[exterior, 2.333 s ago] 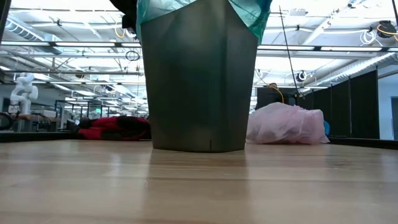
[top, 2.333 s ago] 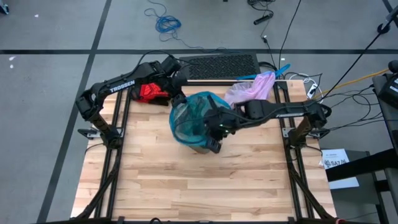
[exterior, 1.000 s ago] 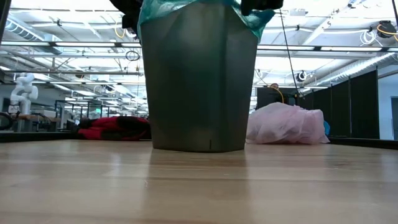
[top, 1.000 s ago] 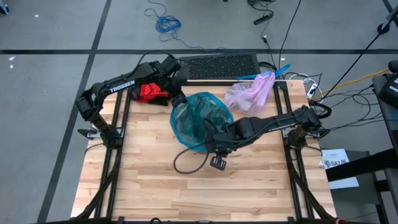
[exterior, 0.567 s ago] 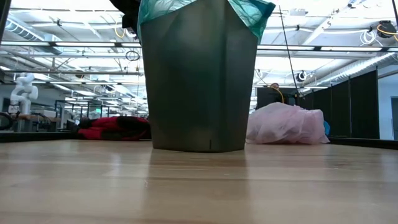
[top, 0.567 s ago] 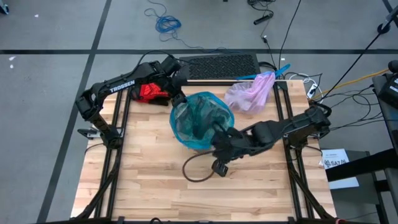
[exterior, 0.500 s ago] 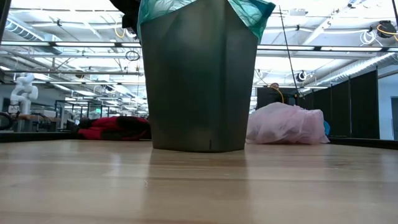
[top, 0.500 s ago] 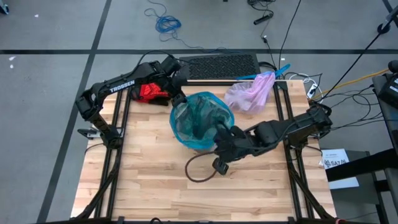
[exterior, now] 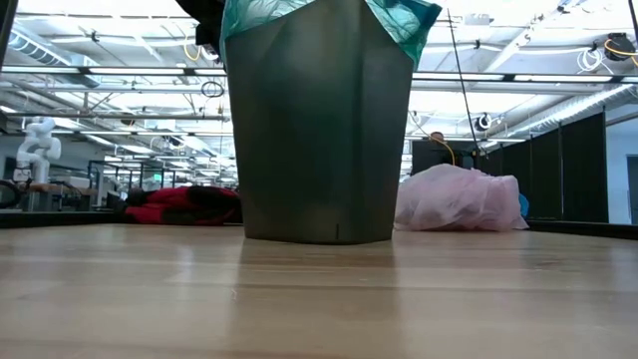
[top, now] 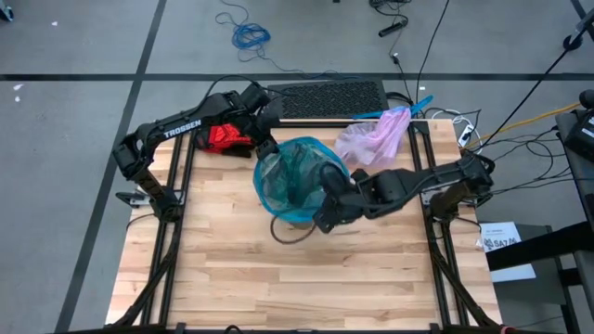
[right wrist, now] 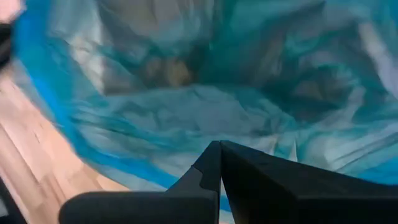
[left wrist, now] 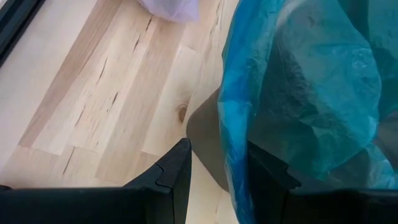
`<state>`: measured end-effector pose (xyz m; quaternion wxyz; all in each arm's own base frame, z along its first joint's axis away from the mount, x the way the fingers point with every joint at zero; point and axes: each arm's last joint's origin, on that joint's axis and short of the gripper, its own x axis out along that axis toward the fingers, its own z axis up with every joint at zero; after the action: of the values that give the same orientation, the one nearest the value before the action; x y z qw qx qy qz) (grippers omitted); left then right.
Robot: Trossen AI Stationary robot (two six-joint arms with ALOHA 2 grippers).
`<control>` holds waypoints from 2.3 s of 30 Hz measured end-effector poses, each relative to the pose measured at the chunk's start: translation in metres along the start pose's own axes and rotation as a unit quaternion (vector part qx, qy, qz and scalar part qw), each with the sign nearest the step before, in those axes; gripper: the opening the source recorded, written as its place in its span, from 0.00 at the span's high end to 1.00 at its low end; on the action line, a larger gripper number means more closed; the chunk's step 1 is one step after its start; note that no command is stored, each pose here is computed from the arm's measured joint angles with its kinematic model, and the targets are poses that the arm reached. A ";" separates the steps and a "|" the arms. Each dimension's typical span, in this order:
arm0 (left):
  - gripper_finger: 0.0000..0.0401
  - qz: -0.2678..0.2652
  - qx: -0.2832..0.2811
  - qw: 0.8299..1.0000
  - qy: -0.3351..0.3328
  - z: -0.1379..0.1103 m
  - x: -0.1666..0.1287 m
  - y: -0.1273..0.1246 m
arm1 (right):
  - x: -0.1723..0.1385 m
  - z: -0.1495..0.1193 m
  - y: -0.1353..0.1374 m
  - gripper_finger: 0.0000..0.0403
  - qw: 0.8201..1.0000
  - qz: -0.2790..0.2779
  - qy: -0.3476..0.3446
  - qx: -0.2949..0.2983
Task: Place trash/remove bag and relplace
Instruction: Insert the new blue trash bag into the trash bin
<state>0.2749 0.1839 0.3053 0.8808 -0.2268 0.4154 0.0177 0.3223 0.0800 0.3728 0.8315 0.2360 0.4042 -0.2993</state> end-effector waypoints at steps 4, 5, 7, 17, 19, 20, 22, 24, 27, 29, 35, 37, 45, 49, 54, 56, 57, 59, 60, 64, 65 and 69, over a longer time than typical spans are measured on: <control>0.68 0.000 0.000 1.000 0.000 0.000 0.000 0.000 | 0.010 0.005 -0.003 1.00 0.998 0.022 0.057 -0.008; 0.68 0.000 0.000 1.000 0.000 0.000 0.000 0.000 | 0.010 0.006 -0.001 1.00 0.998 0.034 0.058 -0.018; 0.68 0.000 0.000 1.000 0.000 0.000 0.000 0.000 | 0.011 0.005 0.004 1.00 0.996 0.058 0.060 -0.032; 0.68 0.004 -0.001 1.000 0.001 0.000 0.000 0.000 | 0.035 -0.017 0.020 1.00 0.989 0.024 0.119 -0.079; 0.68 0.004 -0.001 1.000 0.001 0.000 0.000 0.000 | 0.041 -0.019 0.022 1.00 0.989 0.015 0.123 -0.075; 0.68 0.004 -0.001 1.000 0.001 0.000 0.000 0.000 | 0.043 -0.019 0.022 1.00 0.990 0.007 0.120 -0.072; 0.68 0.004 -0.001 1.000 0.001 0.000 0.000 0.000 | 0.046 -0.018 0.022 1.00 0.992 -0.006 0.110 -0.067; 0.69 0.005 0.000 1.000 0.001 0.000 0.000 0.000 | 0.050 -0.016 0.020 1.00 0.993 -0.024 0.101 -0.055; 0.75 0.009 0.002 1.000 -0.001 0.001 0.000 0.000 | 0.054 -0.014 0.017 1.00 0.993 -0.039 0.104 -0.045; 0.80 0.010 0.005 1.000 -0.008 0.002 0.000 0.000 | 0.055 -0.013 0.016 1.00 0.993 -0.040 0.103 -0.045; 0.93 0.009 0.006 1.000 -0.017 0.002 -0.004 0.001 | 0.055 -0.013 0.016 1.00 0.993 -0.038 0.102 -0.054; 0.92 0.007 0.006 1.000 -0.017 0.002 -0.004 0.001 | 0.055 -0.013 0.017 1.00 0.993 -0.037 0.102 -0.055; 0.75 0.003 0.014 1.000 -0.026 0.007 -0.012 -0.004 | 0.055 -0.012 0.017 1.00 0.993 -0.032 0.101 -0.060; 0.63 0.004 0.023 0.999 -0.041 0.014 -0.020 -0.008 | 0.055 -0.012 0.018 1.00 0.993 -0.030 0.100 -0.061; 0.53 0.007 0.037 0.997 -0.061 0.026 -0.035 -0.015 | 0.055 -0.012 0.018 1.00 0.993 -0.029 0.100 -0.062; 0.51 0.008 0.043 0.997 -0.069 0.030 -0.041 -0.018 | 0.055 -0.012 0.018 1.00 0.993 -0.029 0.100 -0.064; 0.51 0.009 0.045 0.996 -0.071 0.032 -0.045 -0.020 | 0.055 -0.012 0.018 1.00 0.993 -0.029 0.100 -0.064; 0.51 0.013 0.050 0.996 -0.073 0.035 -0.056 -0.023 | 0.055 -0.012 0.018 1.00 0.993 -0.029 0.100 -0.064; 0.51 0.021 0.047 0.996 -0.072 0.036 -0.062 -0.025 | 0.055 -0.012 0.018 1.00 0.993 -0.029 0.100 -0.064; 0.60 0.024 0.046 0.998 -0.043 0.035 -0.089 -0.039 | 0.055 -0.012 0.018 1.00 0.992 -0.028 0.100 -0.065; 0.64 0.023 0.054 0.998 -0.034 0.032 -0.098 -0.047 | 0.055 -0.012 0.018 1.00 0.992 -0.028 0.100 -0.067; 0.88 0.008 0.067 0.997 -0.025 0.014 -0.120 -0.074 | 0.055 -0.012 0.018 1.00 0.991 -0.024 0.105 -0.075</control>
<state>0.2229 0.1427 0.4304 0.9039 -0.1636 0.3952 0.0032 0.3554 0.0837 0.3237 0.7921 0.1930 0.5166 -0.2617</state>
